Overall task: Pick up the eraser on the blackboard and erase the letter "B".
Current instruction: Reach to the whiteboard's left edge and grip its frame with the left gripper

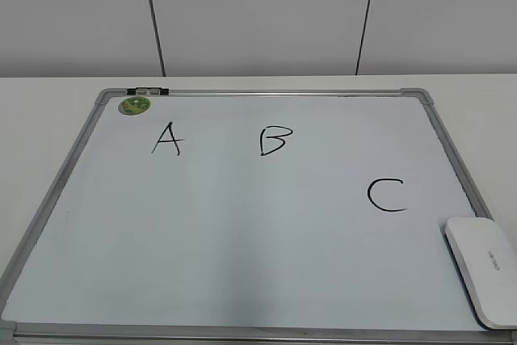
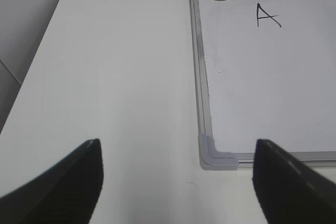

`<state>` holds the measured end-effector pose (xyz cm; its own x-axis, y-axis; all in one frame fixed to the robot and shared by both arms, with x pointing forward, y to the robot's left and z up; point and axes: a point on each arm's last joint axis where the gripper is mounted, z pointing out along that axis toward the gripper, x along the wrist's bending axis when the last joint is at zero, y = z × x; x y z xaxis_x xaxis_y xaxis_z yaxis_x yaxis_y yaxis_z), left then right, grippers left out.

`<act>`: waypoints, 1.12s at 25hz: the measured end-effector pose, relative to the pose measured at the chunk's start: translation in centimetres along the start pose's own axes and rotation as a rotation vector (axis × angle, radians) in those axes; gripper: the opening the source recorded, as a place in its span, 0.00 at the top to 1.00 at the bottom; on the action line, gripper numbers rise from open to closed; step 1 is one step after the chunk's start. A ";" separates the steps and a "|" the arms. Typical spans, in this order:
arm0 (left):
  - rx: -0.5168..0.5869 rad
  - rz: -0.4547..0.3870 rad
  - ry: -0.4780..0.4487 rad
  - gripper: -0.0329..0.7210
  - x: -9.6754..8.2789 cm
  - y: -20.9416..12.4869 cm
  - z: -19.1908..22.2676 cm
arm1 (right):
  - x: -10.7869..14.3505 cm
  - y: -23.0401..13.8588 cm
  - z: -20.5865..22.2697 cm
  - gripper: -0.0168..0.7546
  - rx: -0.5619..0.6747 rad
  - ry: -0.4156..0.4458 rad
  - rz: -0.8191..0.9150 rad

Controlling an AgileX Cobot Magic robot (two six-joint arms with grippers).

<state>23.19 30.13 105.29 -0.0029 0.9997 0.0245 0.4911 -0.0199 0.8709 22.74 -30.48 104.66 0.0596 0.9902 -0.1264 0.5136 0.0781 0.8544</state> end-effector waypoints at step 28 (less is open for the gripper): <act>0.000 0.000 0.000 0.08 0.0 0.0 0.0 | 0.0 0.0 0.0 0.21 0.000 0.000 0.000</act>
<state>23.19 30.13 105.29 -0.0029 0.9997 0.0245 0.4911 -0.0199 0.8709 22.74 -30.48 104.66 0.0596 0.9902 -0.1264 0.5136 0.0781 0.8544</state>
